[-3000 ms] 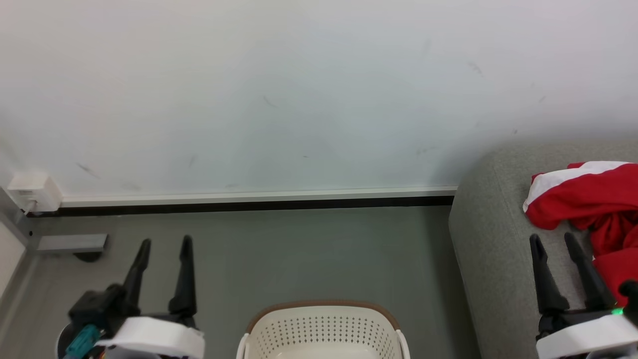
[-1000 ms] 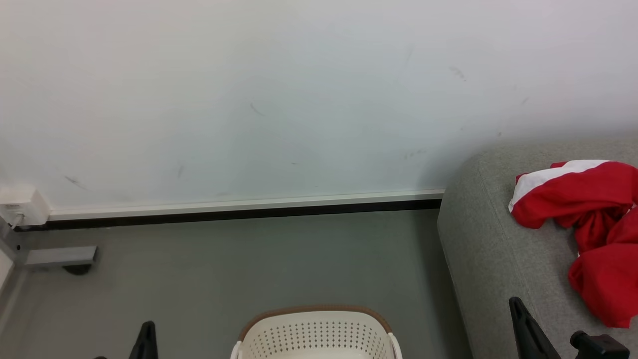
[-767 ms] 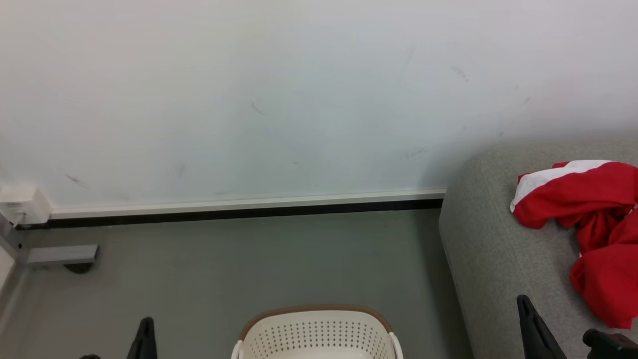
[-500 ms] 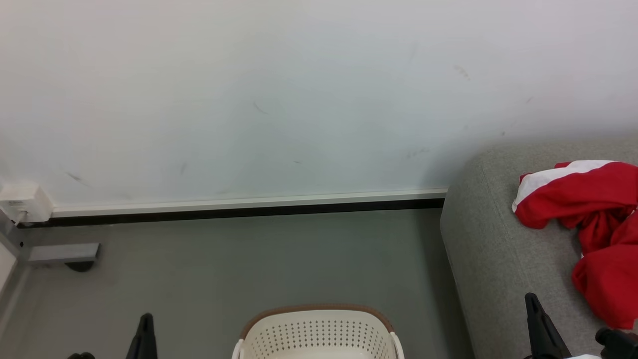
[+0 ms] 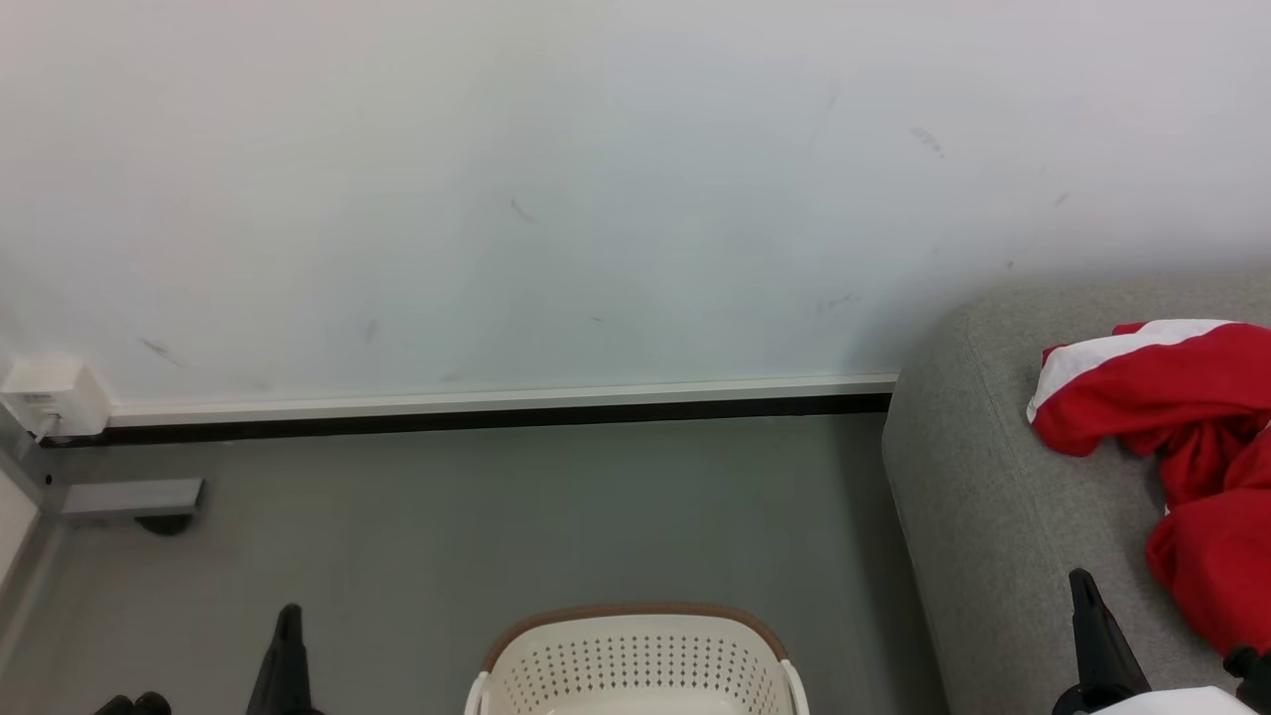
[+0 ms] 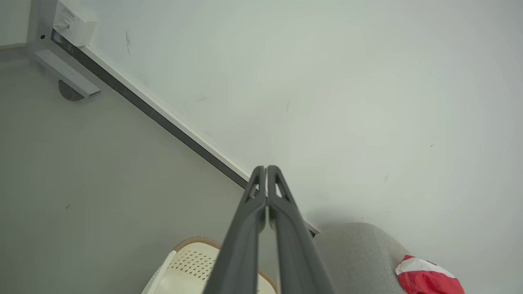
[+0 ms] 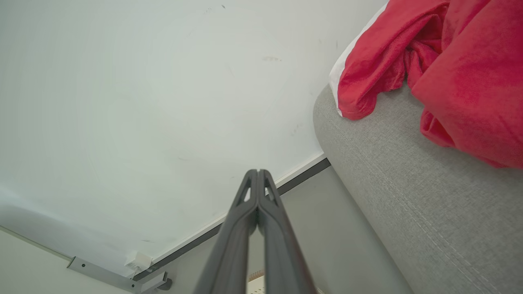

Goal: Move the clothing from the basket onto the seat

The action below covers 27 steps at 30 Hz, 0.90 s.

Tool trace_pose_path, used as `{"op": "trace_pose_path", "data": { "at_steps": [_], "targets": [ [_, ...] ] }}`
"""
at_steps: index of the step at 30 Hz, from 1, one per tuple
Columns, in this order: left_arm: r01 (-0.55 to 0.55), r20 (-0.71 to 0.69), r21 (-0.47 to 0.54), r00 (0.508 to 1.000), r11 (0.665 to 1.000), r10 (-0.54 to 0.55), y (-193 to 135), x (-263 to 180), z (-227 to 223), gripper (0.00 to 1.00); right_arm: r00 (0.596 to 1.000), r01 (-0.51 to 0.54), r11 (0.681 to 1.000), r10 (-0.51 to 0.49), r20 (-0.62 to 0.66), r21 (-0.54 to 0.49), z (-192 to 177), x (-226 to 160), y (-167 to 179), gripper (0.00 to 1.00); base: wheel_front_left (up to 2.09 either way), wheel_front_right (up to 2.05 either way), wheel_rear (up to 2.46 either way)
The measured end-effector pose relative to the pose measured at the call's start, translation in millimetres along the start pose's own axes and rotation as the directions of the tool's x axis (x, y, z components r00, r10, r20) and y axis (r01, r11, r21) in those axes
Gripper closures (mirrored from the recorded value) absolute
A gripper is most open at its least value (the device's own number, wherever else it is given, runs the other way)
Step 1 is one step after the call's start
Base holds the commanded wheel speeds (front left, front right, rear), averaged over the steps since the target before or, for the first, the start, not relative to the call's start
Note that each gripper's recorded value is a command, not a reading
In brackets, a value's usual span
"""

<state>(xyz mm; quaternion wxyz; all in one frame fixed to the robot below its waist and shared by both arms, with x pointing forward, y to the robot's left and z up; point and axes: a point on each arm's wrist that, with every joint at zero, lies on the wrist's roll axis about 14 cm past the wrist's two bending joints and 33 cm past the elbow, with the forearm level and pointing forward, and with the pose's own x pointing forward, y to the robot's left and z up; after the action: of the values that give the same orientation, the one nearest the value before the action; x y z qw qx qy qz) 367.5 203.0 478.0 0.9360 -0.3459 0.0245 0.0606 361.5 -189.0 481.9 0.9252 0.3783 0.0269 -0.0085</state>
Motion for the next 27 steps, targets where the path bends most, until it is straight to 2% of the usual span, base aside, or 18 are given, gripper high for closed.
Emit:
{"op": "trace_pose_path", "data": {
  "at_steps": [14,27],
  "targets": [
    [0.005,-0.007,-0.181,1.0,0.983,-0.006,-5,4,5,1.0,1.0,0.011,0.987,-0.012,0.005,0.162,6,5,-1,1.0,0.0,0.0,0.0],
    [0.012,-0.015,-0.332,1.0,0.943,-0.018,-9,8,8,1.0,1.0,0.011,0.955,-0.015,0.011,0.296,11,9,-1,1.0,0.0,0.0,0.0]
  ]
}}
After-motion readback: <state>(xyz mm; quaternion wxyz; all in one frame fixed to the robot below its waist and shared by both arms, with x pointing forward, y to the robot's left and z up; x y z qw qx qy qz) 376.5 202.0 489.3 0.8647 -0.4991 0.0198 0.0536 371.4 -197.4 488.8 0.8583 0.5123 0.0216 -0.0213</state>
